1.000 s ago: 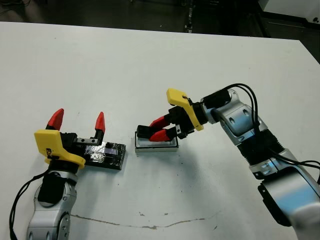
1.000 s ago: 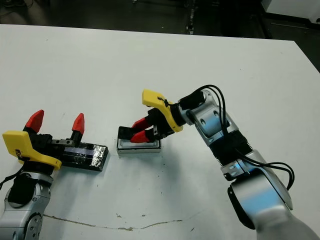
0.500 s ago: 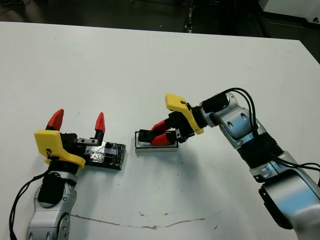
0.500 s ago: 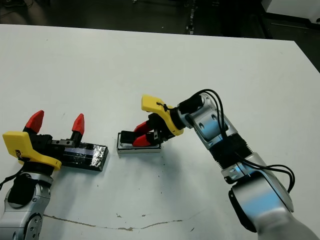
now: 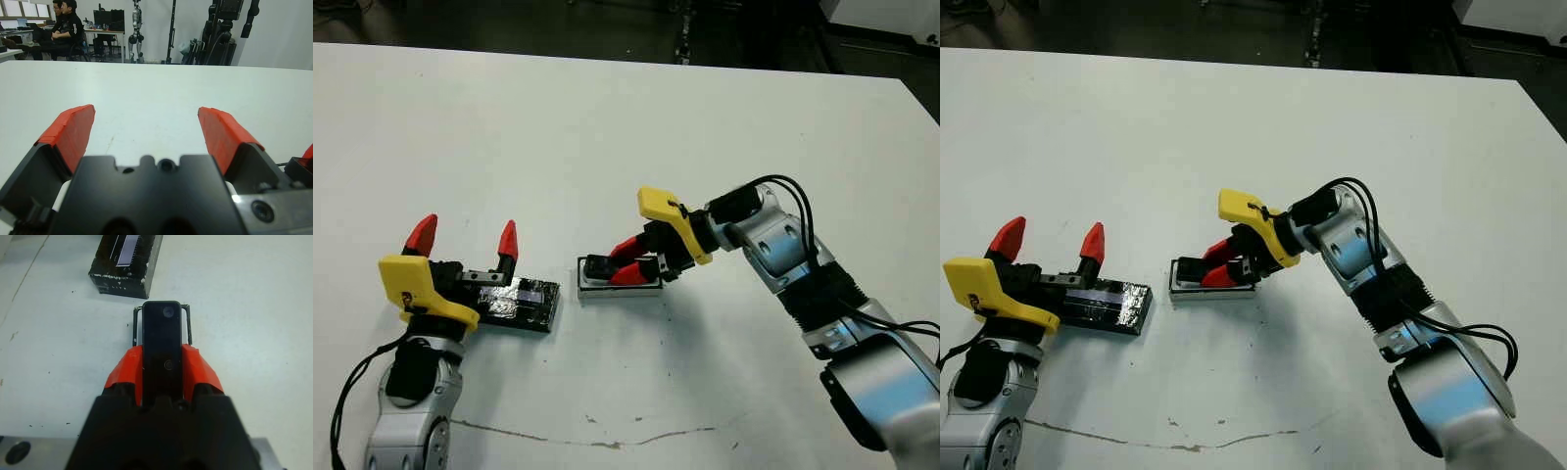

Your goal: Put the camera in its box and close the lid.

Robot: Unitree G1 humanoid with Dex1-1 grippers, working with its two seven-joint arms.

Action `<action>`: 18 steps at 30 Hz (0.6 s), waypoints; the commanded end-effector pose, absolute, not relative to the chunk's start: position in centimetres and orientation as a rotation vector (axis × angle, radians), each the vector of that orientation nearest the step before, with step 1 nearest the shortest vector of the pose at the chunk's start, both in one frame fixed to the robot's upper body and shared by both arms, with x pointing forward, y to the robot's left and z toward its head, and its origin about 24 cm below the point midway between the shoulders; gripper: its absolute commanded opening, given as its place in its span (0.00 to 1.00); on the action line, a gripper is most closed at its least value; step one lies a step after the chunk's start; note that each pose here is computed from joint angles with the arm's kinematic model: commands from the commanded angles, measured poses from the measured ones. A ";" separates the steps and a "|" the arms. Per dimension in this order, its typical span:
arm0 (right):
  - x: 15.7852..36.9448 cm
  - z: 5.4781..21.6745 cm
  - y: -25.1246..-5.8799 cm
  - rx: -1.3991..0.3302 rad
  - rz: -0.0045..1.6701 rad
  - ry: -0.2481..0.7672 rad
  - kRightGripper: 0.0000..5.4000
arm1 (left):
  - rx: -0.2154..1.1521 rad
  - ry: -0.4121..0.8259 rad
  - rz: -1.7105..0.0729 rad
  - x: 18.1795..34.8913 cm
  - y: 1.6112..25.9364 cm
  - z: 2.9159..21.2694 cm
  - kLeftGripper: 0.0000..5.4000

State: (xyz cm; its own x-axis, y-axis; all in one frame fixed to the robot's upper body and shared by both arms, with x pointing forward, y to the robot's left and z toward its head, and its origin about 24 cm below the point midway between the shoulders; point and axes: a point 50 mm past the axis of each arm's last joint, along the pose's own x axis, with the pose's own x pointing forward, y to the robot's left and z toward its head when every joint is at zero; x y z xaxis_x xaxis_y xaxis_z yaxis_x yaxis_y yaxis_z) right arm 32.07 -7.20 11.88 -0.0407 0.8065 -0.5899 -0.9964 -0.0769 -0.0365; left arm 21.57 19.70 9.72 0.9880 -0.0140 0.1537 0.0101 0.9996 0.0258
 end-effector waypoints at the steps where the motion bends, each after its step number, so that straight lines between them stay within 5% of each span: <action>1: 32.3 11.5 -8.3 -0.576 1.548 0.473 0.31 | 0.030 -0.141 -0.009 21.3 20.0 9.4 1.00; 9: 32.2 11.9 -8.4 -0.673 1.524 0.512 0.31 | 0.033 -0.141 -0.012 21.3 19.9 9.5 1.00; 18: 32.3 12.2 -8.3 -0.667 1.565 0.503 0.56 | 0.043 -0.142 -0.005 21.3 20.0 9.5 1.00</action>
State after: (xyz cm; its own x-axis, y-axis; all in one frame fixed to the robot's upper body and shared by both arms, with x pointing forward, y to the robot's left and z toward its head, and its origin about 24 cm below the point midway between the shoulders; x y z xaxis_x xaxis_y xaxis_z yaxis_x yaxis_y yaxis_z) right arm 32.14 -7.44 12.51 -0.0418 0.7585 -0.6503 -0.9906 -0.1165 -0.0722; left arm 21.53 19.73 9.69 0.9882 -0.0135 0.1525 0.0093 0.9996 0.0283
